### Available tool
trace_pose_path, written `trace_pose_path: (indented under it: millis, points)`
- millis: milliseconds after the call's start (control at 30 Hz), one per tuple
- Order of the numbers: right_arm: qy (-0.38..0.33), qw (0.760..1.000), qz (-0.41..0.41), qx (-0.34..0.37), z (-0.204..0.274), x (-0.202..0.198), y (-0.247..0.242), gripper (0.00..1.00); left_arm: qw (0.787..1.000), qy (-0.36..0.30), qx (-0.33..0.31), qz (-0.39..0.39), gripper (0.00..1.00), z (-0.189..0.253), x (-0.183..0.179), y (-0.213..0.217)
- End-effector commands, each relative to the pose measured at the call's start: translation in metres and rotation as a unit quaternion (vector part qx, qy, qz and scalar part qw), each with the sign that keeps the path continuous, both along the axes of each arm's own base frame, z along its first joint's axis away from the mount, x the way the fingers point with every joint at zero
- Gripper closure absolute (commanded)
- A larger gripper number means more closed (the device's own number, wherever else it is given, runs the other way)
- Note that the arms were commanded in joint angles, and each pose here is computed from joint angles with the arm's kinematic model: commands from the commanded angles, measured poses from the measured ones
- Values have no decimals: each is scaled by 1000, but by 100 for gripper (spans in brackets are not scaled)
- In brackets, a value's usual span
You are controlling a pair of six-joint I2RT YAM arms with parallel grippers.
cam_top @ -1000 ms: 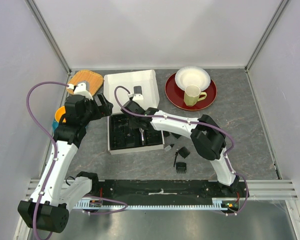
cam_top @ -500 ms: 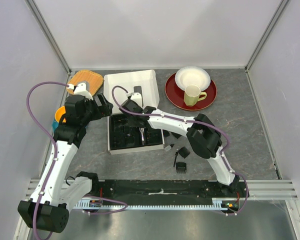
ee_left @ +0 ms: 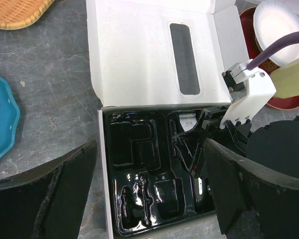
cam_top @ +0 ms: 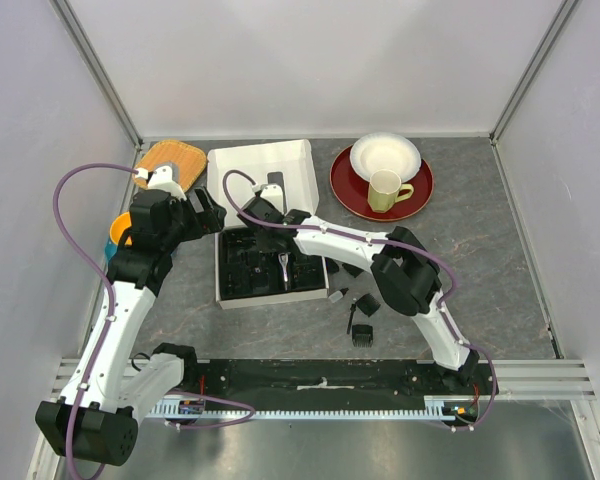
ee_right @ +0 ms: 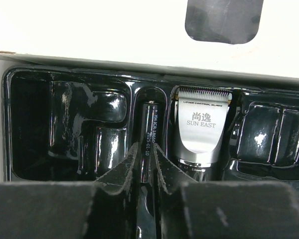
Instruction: Sort the hair-cutting tools
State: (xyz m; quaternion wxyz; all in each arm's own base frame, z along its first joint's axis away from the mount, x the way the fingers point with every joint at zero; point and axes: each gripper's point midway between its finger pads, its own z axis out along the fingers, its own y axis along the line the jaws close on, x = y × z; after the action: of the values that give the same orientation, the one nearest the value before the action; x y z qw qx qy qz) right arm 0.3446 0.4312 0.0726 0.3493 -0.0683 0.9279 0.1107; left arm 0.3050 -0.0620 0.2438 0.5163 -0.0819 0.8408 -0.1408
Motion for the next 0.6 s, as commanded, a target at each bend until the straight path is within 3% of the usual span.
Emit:
trace_pose_path:
  millis: [0,233,267,300,367,400,433,567]
  points:
    - [-31,999,-8,2,38,9,-6,72,1000,-21,-11,14,7,15,2,2]
    - [-114,993,-12,15,142,2,-61,54,1000,-21,-14,10,7,15,1,1]
    - [-117,993,-21,11,146,0,-74,51,1000,-22,-14,9,7,16,2,1]
    - [-103,994,-32,-1,130,-9,-91,40,1000,-20,-15,9,7,15,2,0]
    - [-108,993,-45,22,147,-25,-114,31,1000,-21,-16,3,7,16,2,-2]
    - [-86,994,-58,17,125,-37,-127,14,1000,-21,-17,2,7,16,2,-2]
    - [-89,993,-65,40,136,-47,-136,4,1000,-23,-17,0,7,17,2,-3]
    - [-55,988,-116,85,118,-74,-165,2,1000,-27,-14,-3,4,19,1,-3]
